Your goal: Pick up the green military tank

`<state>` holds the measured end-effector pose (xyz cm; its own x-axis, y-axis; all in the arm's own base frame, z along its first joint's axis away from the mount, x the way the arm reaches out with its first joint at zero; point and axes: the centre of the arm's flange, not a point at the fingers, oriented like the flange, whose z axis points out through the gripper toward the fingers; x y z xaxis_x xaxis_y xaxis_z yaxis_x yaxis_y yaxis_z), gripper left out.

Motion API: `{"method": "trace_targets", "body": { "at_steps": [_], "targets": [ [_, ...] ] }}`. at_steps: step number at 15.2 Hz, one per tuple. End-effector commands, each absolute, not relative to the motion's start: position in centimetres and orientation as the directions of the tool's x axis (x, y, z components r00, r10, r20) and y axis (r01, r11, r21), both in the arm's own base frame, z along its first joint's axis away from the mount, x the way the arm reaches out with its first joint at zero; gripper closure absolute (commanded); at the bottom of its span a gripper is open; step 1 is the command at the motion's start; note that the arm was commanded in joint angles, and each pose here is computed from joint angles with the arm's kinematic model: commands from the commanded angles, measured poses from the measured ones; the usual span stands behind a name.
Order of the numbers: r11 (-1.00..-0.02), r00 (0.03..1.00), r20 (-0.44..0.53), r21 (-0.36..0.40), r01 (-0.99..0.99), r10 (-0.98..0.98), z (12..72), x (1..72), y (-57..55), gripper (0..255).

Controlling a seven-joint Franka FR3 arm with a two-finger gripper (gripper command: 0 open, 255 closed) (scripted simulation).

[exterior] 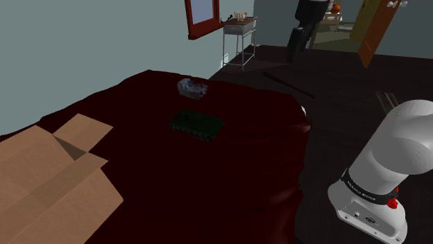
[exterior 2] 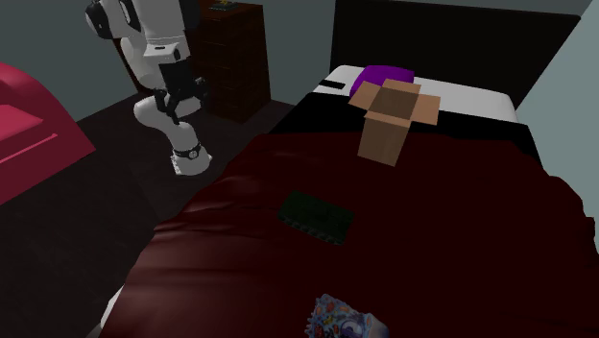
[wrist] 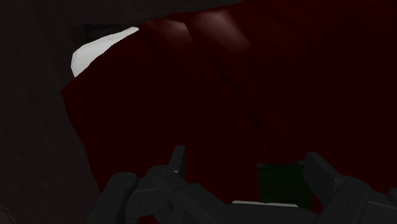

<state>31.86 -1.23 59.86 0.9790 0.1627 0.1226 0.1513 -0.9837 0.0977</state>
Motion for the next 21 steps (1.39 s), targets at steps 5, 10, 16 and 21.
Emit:
{"method": "trace_targets", "body": {
  "at_steps": [5,10,16,21],
  "targets": [
    [-0.981,0.977,0.11,0.084,0.173,0.182,57.0,36.0,0.5,0],
    [-0.977,0.974,0.095,0.068,0.201,0.207,53.3,41.1,2.8,0],
    [-0.971,0.969,0.077,0.047,0.233,0.236,48.9,47.1,5.8,0],
    [-0.965,0.963,0.063,0.029,0.26,0.261,45.1,51.8,8.5,0]
  ]
}}
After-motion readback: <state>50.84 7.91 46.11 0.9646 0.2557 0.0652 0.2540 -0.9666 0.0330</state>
